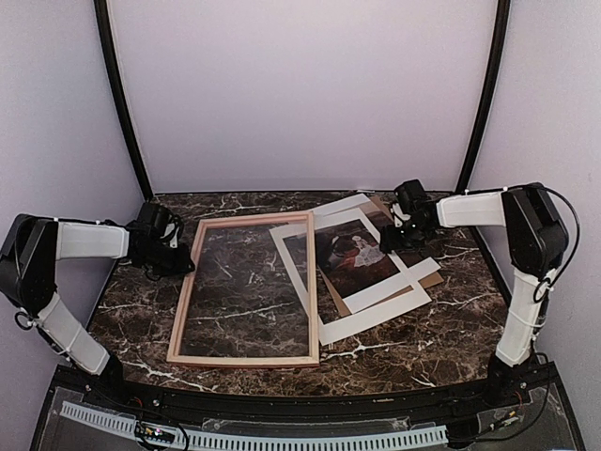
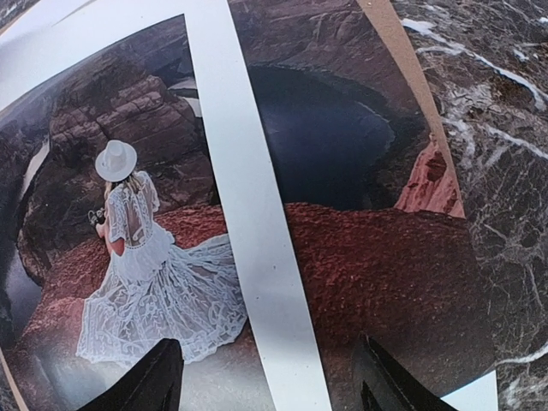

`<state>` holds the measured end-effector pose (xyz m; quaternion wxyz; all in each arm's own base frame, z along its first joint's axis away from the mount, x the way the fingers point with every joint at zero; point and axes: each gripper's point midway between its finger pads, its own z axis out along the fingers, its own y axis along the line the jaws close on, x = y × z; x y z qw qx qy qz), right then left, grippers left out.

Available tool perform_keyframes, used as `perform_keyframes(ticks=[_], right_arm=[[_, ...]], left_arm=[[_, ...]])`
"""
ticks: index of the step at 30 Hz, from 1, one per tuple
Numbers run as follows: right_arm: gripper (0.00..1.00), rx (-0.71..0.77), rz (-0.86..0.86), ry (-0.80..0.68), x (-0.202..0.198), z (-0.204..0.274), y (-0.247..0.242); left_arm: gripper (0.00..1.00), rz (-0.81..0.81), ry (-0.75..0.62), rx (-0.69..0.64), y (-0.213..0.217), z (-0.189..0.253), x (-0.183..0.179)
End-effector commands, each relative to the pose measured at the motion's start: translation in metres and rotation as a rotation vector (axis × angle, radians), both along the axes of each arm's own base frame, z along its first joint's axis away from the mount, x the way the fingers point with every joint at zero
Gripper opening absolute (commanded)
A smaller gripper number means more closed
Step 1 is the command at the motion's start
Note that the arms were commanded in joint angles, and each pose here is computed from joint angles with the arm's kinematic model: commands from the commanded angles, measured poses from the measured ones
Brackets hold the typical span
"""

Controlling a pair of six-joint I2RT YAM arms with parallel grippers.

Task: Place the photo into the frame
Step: Pick up the item from the center of the board, then adjust the mat board with the photo.

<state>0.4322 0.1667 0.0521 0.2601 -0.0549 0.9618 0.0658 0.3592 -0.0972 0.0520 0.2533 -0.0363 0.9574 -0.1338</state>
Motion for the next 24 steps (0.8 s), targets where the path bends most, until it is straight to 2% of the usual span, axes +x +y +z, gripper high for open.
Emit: perform_keyframes(ticks=[1, 13, 16, 24], right_arm=[[0.68, -0.065, 0.047, 0.034, 0.003, -0.007, -0.004], [0.62, -0.162, 0.106, 0.129, -0.008, -0.033, -0.021], [0.56, -0.167, 0.105, 0.128, -0.011, -0.032, -0.024], [0.33, -0.14, 0.069, 0.151, -0.016, -0.035, -0.035]], left_arm=[[0.0, -0.021, -0.125, -0.102, -0.012, 0.044, 0.017], [0.0, 0.089, -0.083, 0.071, 0.035, 0.047, 0.009], [0.0, 0.11, -0.057, 0.107, 0.045, 0.044, 0.004], [0.0, 0.185, -0.009, 0.224, 0.08, 0.048, -0.002]])
